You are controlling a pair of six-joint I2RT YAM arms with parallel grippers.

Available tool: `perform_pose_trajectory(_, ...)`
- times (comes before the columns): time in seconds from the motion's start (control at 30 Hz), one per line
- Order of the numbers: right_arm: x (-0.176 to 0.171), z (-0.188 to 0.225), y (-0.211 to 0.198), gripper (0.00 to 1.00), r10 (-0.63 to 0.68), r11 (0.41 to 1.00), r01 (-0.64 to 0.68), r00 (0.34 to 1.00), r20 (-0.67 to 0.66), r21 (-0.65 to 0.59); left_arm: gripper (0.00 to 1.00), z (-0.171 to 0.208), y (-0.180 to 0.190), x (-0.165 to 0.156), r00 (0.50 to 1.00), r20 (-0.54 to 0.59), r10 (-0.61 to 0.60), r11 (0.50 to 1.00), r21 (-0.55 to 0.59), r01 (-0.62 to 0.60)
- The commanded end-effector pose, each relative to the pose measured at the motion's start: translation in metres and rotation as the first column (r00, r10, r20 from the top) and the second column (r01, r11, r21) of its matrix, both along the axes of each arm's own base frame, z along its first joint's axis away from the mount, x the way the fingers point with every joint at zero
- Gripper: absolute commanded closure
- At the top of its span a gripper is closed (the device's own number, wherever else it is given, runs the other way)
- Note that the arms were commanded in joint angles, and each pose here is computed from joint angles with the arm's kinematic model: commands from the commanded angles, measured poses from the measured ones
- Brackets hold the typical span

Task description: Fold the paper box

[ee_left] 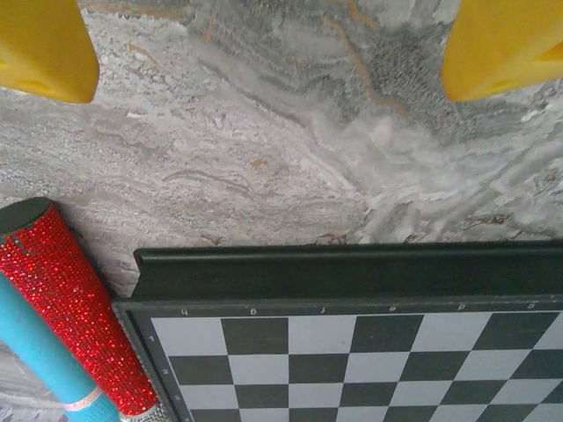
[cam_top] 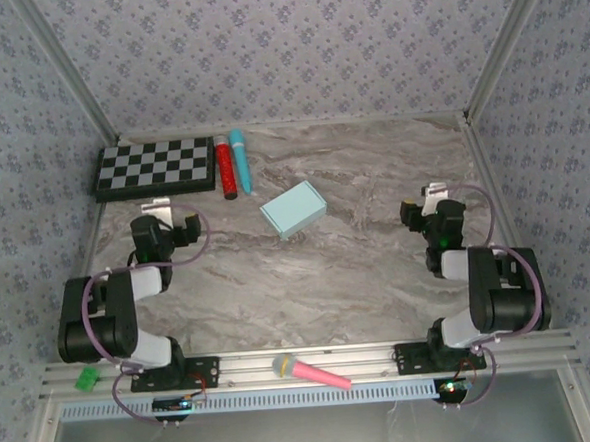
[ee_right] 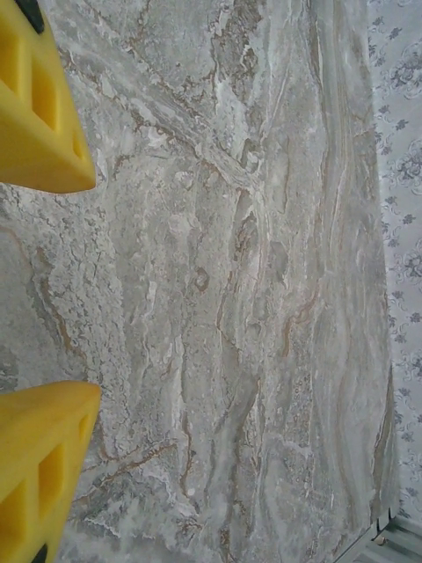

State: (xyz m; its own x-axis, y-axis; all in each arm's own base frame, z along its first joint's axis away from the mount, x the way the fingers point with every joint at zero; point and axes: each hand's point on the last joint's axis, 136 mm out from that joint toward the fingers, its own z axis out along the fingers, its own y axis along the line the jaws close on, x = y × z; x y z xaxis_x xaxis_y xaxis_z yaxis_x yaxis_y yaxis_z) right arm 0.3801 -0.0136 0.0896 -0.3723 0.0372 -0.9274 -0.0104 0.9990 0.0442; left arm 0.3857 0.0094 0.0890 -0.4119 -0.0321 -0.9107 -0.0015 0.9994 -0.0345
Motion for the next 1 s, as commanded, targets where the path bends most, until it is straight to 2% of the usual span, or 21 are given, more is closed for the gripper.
perform_pose_trajectory(0.0,0.003,0.002,0.003,0.39,0.012,0.999,-0.01,0.999,0.049,-0.034,0.0,0.005,-0.005,0.005,0.997,0.07,-0.028,0.999,-0.018,0.03)
perform_pose_trajectory(0.1,0.004,0.0,0.004,0.34,-0.003,0.998,0.005,0.999,0.045,-0.061,0.01,-0.001,0.0,0.011,0.999,0.034,0.002,1.0,-0.023,-0.001)
perform_pose_trajectory(0.13,0.005,-0.001,0.004,0.29,-0.009,0.997,0.011,0.999,0.033,-0.07,0.01,-0.001,0.001,0.012,1.0,0.026,0.017,1.0,-0.013,-0.017)
perform_pose_trajectory(0.17,0.007,-0.001,0.003,0.09,-0.02,0.997,0.023,0.999,0.034,-0.078,0.01,-0.001,0.002,0.013,0.999,0.036,0.024,1.0,-0.007,-0.024)
perform_pose_trajectory(0.2,0.008,-0.002,0.002,0.0,-0.027,0.996,0.029,0.999,0.026,-0.081,0.01,-0.001,0.003,0.012,0.999,0.027,0.031,1.0,-0.005,-0.031)
perform_pose_trajectory(0.27,0.012,-0.005,-0.002,0.0,-0.052,0.995,0.051,0.999,-0.01,-0.085,0.01,-0.001,0.004,0.012,0.999,0.031,0.039,0.999,-0.003,-0.038)
perform_pose_trajectory(0.97,0.012,-0.004,-0.002,0.0,-0.05,0.996,0.05,0.999,-0.003,-0.078,0.01,-0.001,0.003,0.013,0.999,0.028,0.039,0.999,0.001,-0.039)
